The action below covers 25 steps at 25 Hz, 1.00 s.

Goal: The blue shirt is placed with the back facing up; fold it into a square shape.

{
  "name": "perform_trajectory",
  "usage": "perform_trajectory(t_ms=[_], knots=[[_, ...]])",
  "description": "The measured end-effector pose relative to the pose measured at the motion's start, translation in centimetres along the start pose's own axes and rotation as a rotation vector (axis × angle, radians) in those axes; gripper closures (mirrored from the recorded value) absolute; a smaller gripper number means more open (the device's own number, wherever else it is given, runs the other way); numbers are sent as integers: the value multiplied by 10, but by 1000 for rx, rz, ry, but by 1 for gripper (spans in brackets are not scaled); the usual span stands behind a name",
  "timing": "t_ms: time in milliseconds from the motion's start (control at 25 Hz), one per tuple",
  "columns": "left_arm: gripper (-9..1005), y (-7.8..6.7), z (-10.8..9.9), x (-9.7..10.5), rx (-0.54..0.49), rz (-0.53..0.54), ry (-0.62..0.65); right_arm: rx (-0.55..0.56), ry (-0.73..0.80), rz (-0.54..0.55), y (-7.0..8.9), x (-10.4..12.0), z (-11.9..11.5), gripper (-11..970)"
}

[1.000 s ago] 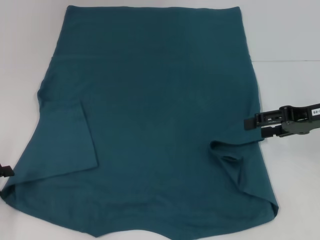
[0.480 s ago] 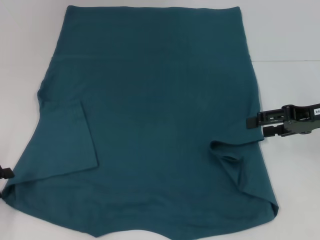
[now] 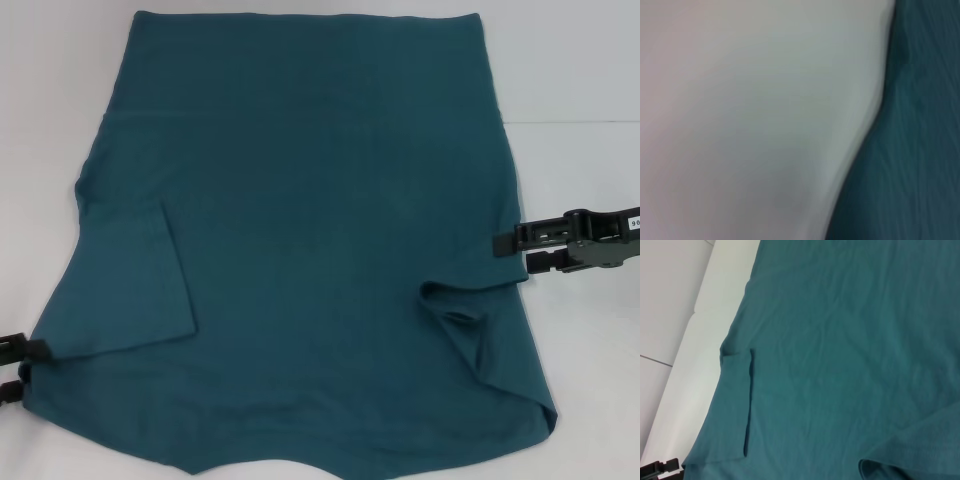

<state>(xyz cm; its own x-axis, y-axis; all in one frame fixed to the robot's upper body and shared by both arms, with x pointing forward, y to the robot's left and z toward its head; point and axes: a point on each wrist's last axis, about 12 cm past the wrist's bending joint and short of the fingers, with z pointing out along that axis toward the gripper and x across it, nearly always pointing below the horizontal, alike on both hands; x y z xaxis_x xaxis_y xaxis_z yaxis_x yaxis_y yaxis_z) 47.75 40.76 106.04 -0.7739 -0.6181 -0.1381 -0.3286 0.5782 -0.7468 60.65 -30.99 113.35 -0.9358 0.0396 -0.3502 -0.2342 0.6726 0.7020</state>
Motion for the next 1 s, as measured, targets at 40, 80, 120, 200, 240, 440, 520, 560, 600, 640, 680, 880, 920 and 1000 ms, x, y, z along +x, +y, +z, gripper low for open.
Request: perform_trajectory(t_ms=[40,80,120,200,240,440,520,560,600,640,680,880,920,1000], knots=[[275,-2,3,0,5,6,9,0,0,0,0,0,0,74],[275,-4,4,0,7,11,15,0,0,0,0,0,0,74],[275,-6,6,0,9,18,23,0,0,0,0,0,0,74],[275,-10,10,-2,13,31,31,1,0,0,0,0,0,74],[275,-12,11,-3,16,36,32,1,0,1,-1,1,0,74],[273,-19,15,-6,26,55,38,1,-3,5,-2,1,-1,74],[271,-20,16,-7,27,59,38,0,-6,5,-2,1,-1,74],[271,-21,16,-7,27,61,39,0,-7,5,-2,1,-2,74],[271,-22,17,-7,24,69,43,0,-7,5,-2,1,-2,75],[272,-23,17,-7,23,77,46,0,-7,5,-2,1,-2,75],[272,-23,18,-7,21,86,49,0,-8,5,-2,1,-2,75],[350,-25,19,-9,18,103,52,0,-7,5,-2,1,-2,75],[388,-25,18,-9,18,104,52,0,-7,5,-2,1,-2,75],[465,-25,17,-10,17,105,47,0,-7,4,-2,1,-2,75]])
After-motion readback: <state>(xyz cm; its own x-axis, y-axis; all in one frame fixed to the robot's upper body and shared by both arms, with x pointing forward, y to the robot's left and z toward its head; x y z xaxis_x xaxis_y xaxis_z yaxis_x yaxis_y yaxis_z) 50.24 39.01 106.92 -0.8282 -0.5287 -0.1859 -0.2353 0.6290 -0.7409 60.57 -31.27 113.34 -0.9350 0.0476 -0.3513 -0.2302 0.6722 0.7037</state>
